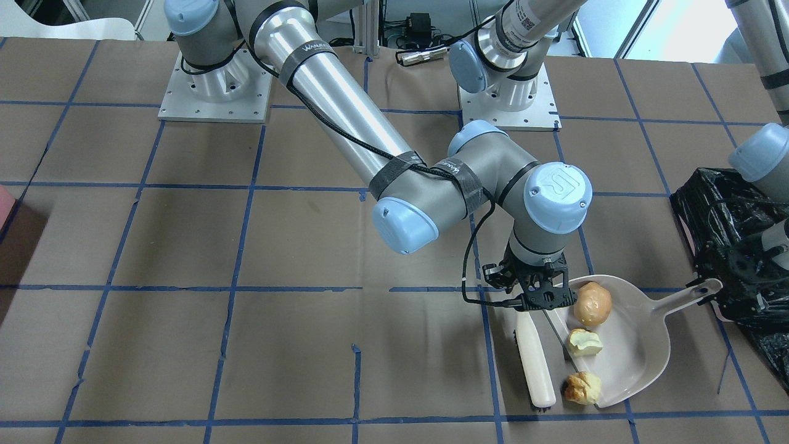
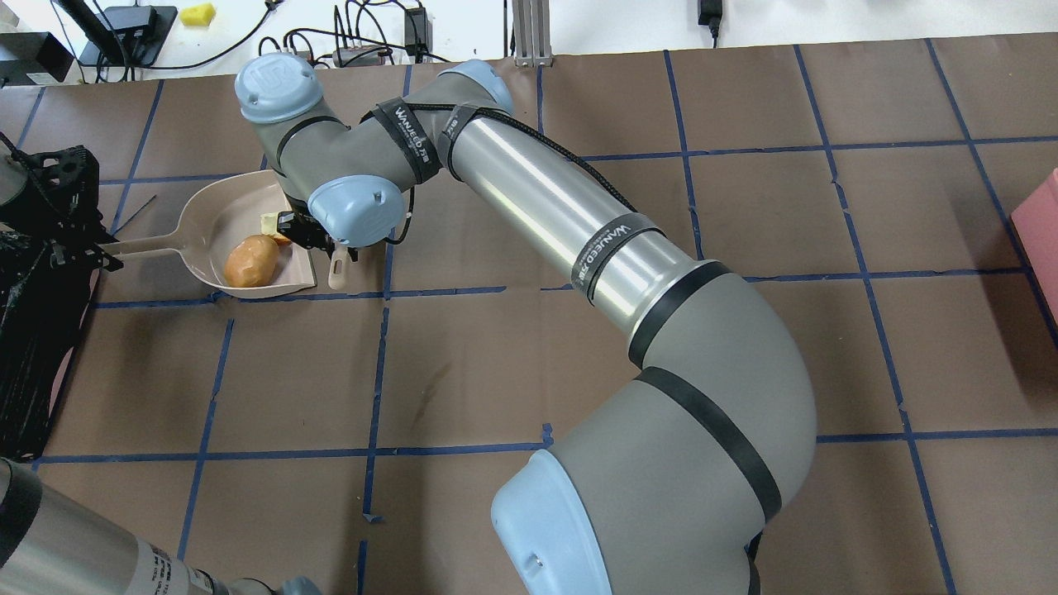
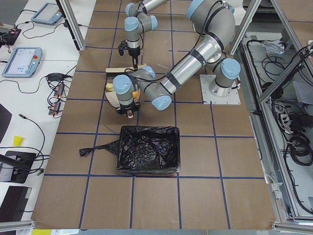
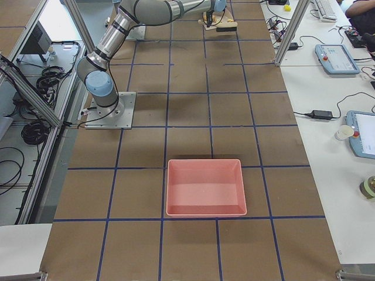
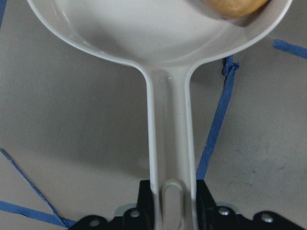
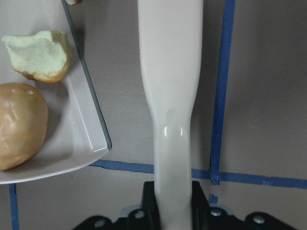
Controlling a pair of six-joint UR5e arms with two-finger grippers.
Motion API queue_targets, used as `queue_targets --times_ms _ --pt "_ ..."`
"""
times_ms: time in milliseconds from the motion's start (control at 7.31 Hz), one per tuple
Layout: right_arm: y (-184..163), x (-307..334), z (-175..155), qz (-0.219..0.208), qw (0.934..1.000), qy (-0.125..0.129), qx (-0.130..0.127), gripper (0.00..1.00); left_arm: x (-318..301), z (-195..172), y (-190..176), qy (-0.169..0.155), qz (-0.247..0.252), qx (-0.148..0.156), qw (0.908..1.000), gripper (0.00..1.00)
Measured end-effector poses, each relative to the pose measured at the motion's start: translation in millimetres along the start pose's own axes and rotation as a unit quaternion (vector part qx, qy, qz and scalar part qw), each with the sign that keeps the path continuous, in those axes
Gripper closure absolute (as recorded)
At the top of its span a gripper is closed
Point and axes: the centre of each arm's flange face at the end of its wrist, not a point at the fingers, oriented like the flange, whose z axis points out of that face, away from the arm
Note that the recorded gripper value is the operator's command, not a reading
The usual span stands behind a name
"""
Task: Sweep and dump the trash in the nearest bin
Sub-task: 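Sweep the remaining bread piece into the dustpan with the brush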
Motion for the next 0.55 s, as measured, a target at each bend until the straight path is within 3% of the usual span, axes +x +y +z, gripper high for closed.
queue_targets --times_ms 547 --pt "-1.8 -1.1 4.5 -0.040 0.9992 -0.003 0.005 0.81 -0.8 -1.2 1.0 -0.006 0.002 -0.001 1.0000 1.00"
